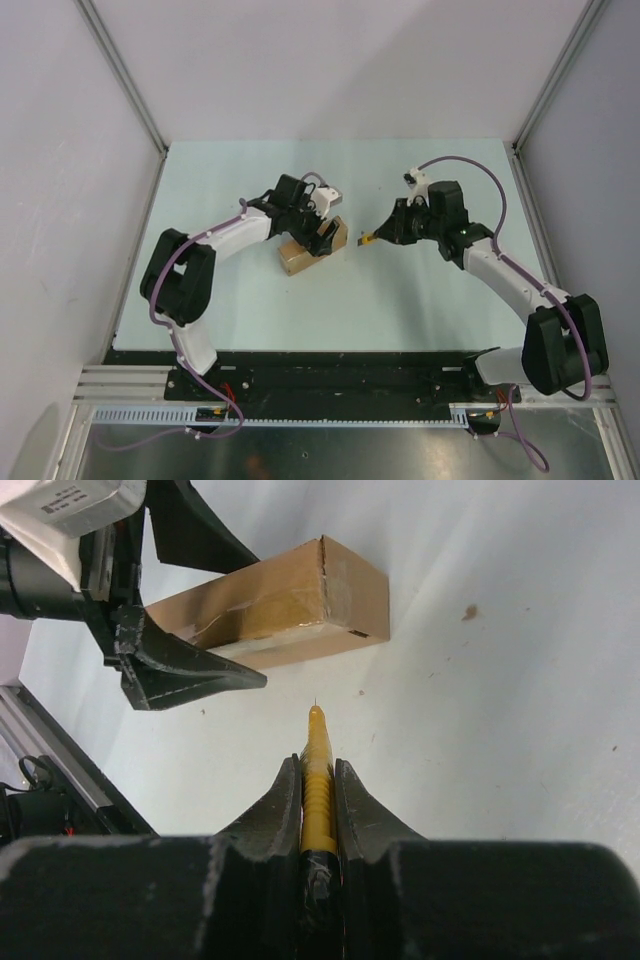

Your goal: Unpack the express box

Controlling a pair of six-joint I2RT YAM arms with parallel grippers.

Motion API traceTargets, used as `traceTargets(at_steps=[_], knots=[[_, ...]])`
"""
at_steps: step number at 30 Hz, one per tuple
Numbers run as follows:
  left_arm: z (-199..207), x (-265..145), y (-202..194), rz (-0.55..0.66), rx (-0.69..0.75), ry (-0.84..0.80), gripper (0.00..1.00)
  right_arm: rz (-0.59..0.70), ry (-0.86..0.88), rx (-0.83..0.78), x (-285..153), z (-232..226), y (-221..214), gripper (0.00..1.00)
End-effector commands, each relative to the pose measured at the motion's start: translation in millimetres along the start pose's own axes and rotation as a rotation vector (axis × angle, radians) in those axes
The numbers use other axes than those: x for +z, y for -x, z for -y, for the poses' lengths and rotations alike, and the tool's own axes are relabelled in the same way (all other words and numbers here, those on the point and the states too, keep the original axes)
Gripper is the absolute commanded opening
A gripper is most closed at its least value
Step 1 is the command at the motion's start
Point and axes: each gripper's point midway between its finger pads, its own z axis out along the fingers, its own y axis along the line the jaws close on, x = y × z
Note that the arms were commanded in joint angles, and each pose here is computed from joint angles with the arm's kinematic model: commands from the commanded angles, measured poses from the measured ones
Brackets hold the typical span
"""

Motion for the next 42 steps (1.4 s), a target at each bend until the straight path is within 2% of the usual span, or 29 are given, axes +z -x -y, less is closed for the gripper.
traceTargets(at_steps=[1,7,9,10,11,14,17,18,20,21,24,28,33,37,42], knots=[[16,-41,58,0.148,0.026,-0.027,0.97,0.038,-0.004,-0.001,-9,-6,7,0.0],[22,-87,107,0.319,0.053,-0.006,1.0,0.049,-0.002,-0.018,-11,-20,6,0.0],[3,-96,109,0.356,0.013,0.109,1.0,0.046,-0.026,-0.02,-9,-21,3,0.0],[-2,-111,114,0.395,-0.034,0.169,1.0,0.037,-0.027,-0.03,-5,-25,-1,0.0],[-25,-120,111,0.405,-0.084,0.29,1.0,0.033,-0.034,-0.033,-4,-27,-3,0.0],[-58,-142,98,0.433,-0.229,0.458,1.0,0.029,-0.077,-0.039,5,-30,-12,0.0],[-79,-147,71,0.414,-0.359,0.56,0.91,0.051,-0.124,-0.008,17,-29,-15,0.0],[-80,-142,56,0.403,-0.44,0.558,0.83,0.076,-0.151,0.0,20,-24,-11,0.0],[-93,-143,34,0.393,-0.575,0.548,0.74,0.099,-0.163,0.032,31,-22,-8,0.0],[-86,-133,22,0.379,-0.668,0.469,0.67,0.118,-0.183,0.038,34,-19,-6,0.0],[-89,-122,-10,0.331,-0.801,0.406,0.58,0.158,-0.189,0.065,49,-16,0,0.0],[-80,-105,-30,0.26,-0.8,0.348,0.55,0.191,-0.205,0.095,62,-10,4,0.0],[-73,-85,-51,0.185,-0.824,0.295,0.53,0.242,-0.138,0.121,80,-22,14,0.0],[-61,-71,-55,0.149,-0.856,0.2,0.51,0.287,-0.11,0.144,89,-26,28,0.0],[-40,-63,-62,0.113,-0.927,0.102,0.47,0.283,-0.057,0.121,110,-37,42,0.0]])
